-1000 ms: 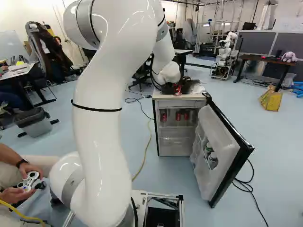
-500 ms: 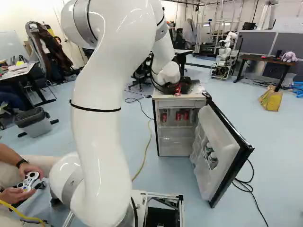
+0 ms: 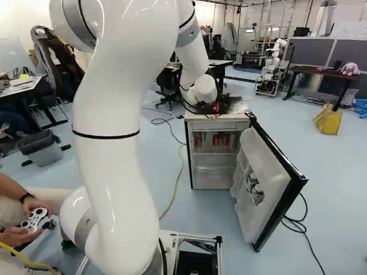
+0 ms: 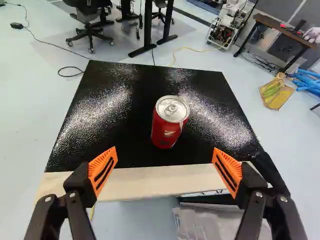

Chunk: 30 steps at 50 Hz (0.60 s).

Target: Grab a drink from the fridge

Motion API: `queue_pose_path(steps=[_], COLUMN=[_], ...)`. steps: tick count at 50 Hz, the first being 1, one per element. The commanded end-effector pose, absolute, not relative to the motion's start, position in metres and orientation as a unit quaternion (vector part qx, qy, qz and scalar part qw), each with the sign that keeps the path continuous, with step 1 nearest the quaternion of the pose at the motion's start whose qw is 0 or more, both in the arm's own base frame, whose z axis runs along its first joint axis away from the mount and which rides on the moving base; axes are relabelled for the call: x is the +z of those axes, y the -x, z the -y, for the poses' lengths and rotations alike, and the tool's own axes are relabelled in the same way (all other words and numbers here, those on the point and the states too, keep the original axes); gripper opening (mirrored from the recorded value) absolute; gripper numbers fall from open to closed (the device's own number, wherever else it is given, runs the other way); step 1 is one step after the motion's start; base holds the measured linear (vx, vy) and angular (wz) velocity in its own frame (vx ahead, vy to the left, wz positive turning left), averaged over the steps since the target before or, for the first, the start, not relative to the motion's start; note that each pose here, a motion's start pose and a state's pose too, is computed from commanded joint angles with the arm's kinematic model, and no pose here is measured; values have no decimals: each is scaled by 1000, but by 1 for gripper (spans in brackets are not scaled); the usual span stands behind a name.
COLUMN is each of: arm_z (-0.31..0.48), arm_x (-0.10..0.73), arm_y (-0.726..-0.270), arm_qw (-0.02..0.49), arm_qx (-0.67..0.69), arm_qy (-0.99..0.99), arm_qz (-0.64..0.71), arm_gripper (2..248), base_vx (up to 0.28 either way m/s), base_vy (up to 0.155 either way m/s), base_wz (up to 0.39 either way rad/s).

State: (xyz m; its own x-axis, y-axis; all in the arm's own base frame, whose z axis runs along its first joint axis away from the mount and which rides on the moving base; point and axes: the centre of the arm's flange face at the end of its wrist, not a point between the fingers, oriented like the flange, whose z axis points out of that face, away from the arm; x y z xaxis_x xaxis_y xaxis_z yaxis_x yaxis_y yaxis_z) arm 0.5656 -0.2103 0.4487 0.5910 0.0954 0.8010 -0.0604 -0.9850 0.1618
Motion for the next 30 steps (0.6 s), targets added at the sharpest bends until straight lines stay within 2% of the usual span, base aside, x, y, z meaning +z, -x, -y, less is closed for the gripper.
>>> queue_pose_path(steps=[30], arm_z=[222], arm_x=[452], arm_y=[-519], arm_qw=[94], arm_qx=[442], arm_qy=[-892], arm_qz=[13], arm_gripper=[247], base_vx=[0], base_vy=[0], base_wz=[0])
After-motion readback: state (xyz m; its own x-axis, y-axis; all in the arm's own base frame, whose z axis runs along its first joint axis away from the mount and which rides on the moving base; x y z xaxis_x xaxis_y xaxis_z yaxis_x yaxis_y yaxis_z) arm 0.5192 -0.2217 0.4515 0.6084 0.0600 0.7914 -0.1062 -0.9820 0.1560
